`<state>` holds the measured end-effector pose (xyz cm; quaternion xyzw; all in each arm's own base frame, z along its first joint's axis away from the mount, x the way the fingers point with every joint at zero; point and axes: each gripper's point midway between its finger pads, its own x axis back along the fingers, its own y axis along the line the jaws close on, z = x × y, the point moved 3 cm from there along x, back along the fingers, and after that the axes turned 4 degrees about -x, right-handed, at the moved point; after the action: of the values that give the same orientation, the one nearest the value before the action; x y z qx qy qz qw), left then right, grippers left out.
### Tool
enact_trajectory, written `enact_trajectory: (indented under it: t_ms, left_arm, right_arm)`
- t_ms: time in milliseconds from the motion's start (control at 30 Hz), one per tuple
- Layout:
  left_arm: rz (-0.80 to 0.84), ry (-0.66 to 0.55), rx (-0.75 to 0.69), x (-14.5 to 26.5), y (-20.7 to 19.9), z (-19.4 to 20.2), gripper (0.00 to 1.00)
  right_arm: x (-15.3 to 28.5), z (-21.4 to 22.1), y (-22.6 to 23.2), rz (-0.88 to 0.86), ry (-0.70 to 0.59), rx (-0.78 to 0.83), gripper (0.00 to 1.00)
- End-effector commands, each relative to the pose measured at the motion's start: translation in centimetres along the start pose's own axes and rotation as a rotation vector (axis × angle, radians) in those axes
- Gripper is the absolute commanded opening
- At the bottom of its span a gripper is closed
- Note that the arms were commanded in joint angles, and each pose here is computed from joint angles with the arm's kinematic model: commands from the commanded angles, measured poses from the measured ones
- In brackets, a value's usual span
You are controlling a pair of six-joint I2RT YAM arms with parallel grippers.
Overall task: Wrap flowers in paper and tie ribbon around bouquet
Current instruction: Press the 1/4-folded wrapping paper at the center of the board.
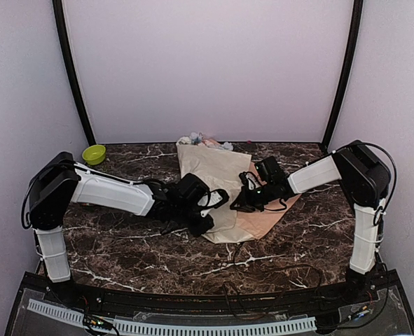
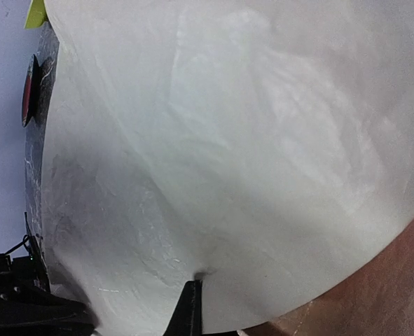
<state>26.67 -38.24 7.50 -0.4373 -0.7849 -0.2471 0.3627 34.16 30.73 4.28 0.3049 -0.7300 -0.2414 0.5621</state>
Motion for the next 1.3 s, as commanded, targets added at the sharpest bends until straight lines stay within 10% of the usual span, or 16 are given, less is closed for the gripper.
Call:
enact_trajectory:
  t_ms: [0,367,733,900,1100,1267]
  left_arm:
    - [0.058,0.040,-0.090,0.6,-2.3,2.3,0.15]
    - [0.104,0.139,-0.040,0.8,-3.4,7.8,0.15]
    - [0.356,-0.052,-0.258,6.3,-9.0,2.1,0.16]
    - [0.211,-0.220,-0.197,7.6,-5.0,-1.4,0.15]
    - [-0.098,-0.024,-0.132,1.9,0.9,-0.4,0.03]
    - [-0.038,0.026,-0.146,-0.3,-0.3,1.7,0.03]
  right_arm:
    - [-0.1,0.4,0.4,0.009,0.021,0.012,0.00]
    - [-0.5,0.5,1.0,-0.008,0.040,0.020,0.00]
    - [-1.0,1.1,1.1,-0.001,0.063,0.026,0.00]
    - [-0.9,0.6,2.1,-0.015,0.056,0.044,0.00]
    - [-0.9,0.7,2.5,-0.019,0.059,0.050,0.00]
    - [-0.5,0.8,2.8,-0.016,0.053,0.058,0.00]
